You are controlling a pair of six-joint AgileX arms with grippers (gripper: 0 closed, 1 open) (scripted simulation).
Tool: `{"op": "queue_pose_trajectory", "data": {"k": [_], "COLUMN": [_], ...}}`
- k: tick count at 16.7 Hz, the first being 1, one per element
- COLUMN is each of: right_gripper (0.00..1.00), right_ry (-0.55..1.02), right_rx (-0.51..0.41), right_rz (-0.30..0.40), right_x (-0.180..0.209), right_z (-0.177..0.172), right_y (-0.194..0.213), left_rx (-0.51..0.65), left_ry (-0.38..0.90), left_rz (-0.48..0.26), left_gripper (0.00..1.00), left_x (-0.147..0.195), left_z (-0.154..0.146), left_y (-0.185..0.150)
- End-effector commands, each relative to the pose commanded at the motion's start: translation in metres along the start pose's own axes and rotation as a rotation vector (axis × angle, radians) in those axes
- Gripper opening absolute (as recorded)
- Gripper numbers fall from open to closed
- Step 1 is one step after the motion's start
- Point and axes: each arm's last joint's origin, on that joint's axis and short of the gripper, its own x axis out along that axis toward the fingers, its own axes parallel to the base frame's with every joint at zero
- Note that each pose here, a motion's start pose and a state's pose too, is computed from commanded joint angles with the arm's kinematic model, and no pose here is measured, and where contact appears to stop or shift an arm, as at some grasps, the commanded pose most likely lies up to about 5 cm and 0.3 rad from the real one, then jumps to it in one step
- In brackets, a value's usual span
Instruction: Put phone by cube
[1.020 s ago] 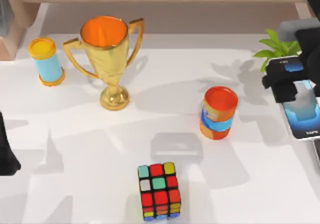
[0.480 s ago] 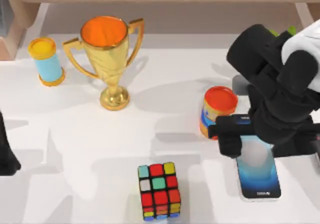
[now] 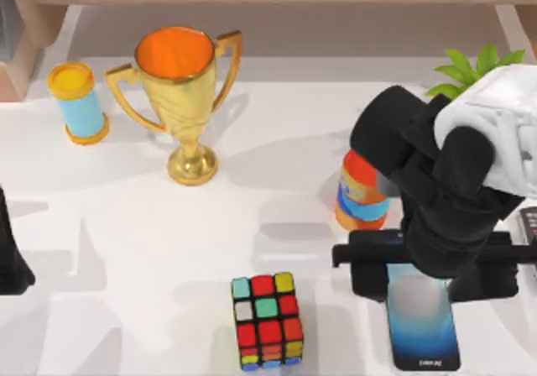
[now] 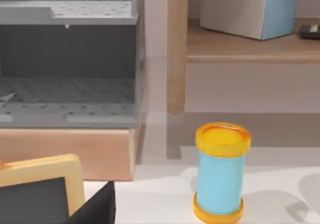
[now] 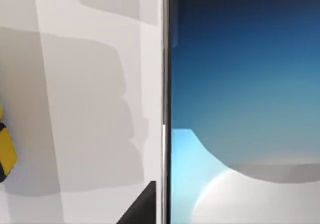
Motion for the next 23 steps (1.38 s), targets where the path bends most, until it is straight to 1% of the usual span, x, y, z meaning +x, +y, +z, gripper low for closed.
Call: {"op": "queue_pose_trajectory", "data": {"k": [7, 13, 23], "right_gripper": [0.0, 0.0, 0.0], "right_ry": [-0.009, -0.031, -0.063], "right_rx": [0.005, 0.005, -0.001], "right_rz": [0.009, 0.032, 0.066], "right_x": [-0.002, 0.001, 0.016], "right_z": [0.001, 0.003, 0.005], "right_y": [0.0, 0.003, 0.006], "left_rx": [0.0, 0.0, 0.0], "left_ry": [0.0, 0.0, 0.0], "left_rz": [0.0, 0.0, 0.0], "left_gripper": [1.0, 1.0, 1.0], "left_x": [0.0, 0.0, 0.0], "left_z": [0.0, 0.0, 0.0], "left_y": [0.0, 0.0, 0.0]}}
